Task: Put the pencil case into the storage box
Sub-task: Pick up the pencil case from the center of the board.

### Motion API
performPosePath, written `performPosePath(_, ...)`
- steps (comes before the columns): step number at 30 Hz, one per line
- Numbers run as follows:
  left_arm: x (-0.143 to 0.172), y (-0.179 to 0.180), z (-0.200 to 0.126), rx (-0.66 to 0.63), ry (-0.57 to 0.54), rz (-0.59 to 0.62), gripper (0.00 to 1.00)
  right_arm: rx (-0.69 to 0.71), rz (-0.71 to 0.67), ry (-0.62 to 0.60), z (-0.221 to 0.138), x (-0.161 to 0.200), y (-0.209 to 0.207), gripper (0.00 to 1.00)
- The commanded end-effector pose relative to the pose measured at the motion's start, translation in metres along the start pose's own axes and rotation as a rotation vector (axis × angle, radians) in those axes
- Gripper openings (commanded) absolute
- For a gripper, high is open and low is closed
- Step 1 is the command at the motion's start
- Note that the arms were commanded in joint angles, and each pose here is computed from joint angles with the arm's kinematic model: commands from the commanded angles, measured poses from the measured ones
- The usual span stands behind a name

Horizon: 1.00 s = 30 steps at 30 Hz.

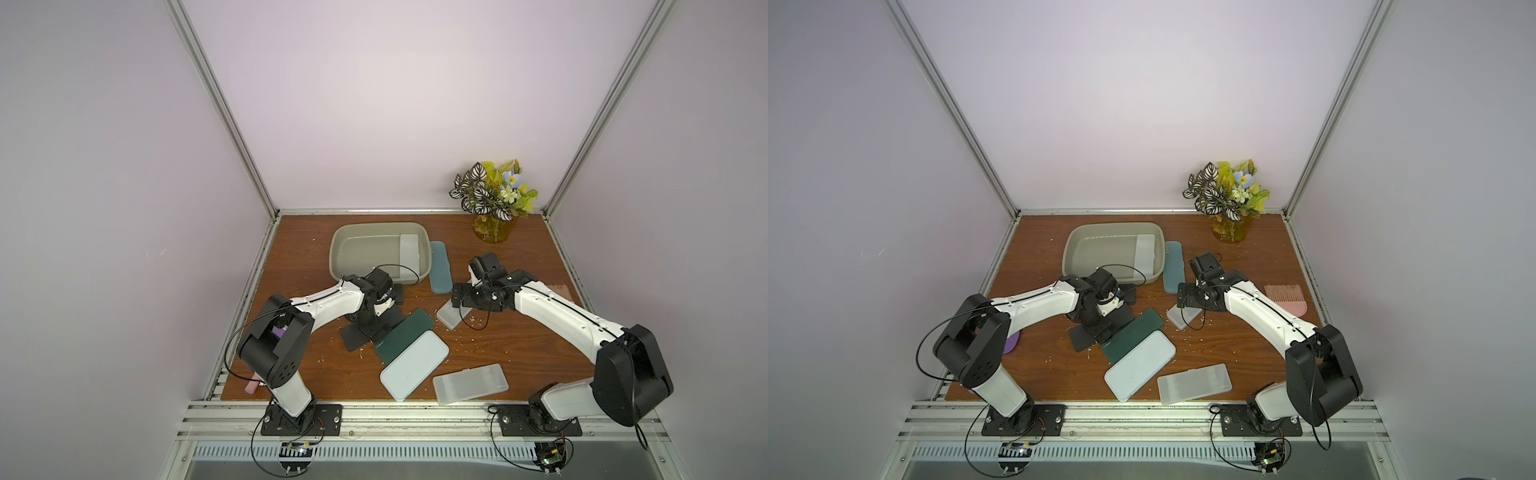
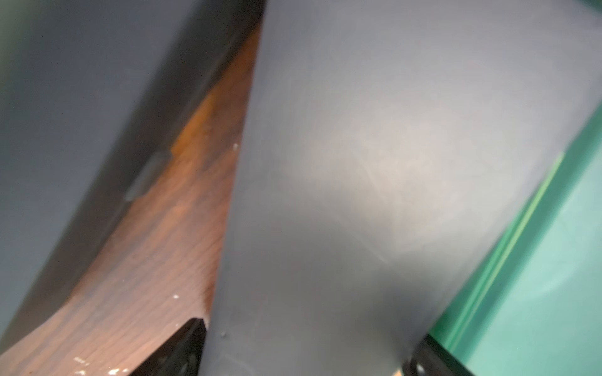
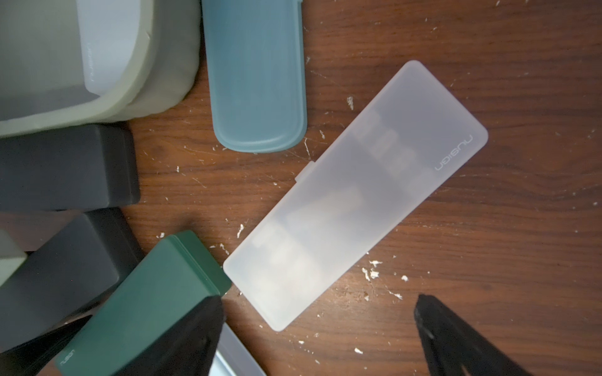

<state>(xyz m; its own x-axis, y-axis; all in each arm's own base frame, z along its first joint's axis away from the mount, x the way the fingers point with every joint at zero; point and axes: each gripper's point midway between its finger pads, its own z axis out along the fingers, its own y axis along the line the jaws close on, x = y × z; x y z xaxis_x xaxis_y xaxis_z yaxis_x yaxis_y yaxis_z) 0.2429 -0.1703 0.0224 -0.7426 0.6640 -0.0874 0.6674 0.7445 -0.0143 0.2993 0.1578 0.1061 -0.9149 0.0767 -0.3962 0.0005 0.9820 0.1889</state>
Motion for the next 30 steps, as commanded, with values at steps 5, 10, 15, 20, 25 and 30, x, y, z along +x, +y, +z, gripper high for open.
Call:
performPosePath(5,-0.001,-0.002,-0.005,-0.008,0.001,-0.011,0.80,-0.004,-0.002,-0.003,-0.001,0.001,-0.002,0.99)
performPosePath(10,-0.019,0.000,-0.038,-0.022,-0.107,-0.019,0.75,-0.007,-0.003,-0.009,-0.003,0.000,-0.001,0.99)
performPosePath(15,-0.032,0.000,-0.070,-0.018,-0.179,-0.027,0.75,-0.016,-0.004,-0.014,-0.005,-0.002,0.001,0.99)
performPosePath(20,-0.031,0.000,-0.083,-0.020,-0.190,-0.033,0.74,-0.019,-0.003,-0.019,-0.005,-0.003,0.001,0.99)
performPosePath(25,-0.025,-0.004,-0.085,0.000,-0.186,-0.042,0.73,-0.024,-0.004,-0.017,-0.005,-0.002,0.001,0.99)
performPosePath(30,-0.022,-0.008,-0.087,0.020,-0.190,-0.055,0.70,-0.025,-0.005,-0.016,-0.004,-0.001,0.001,0.99)
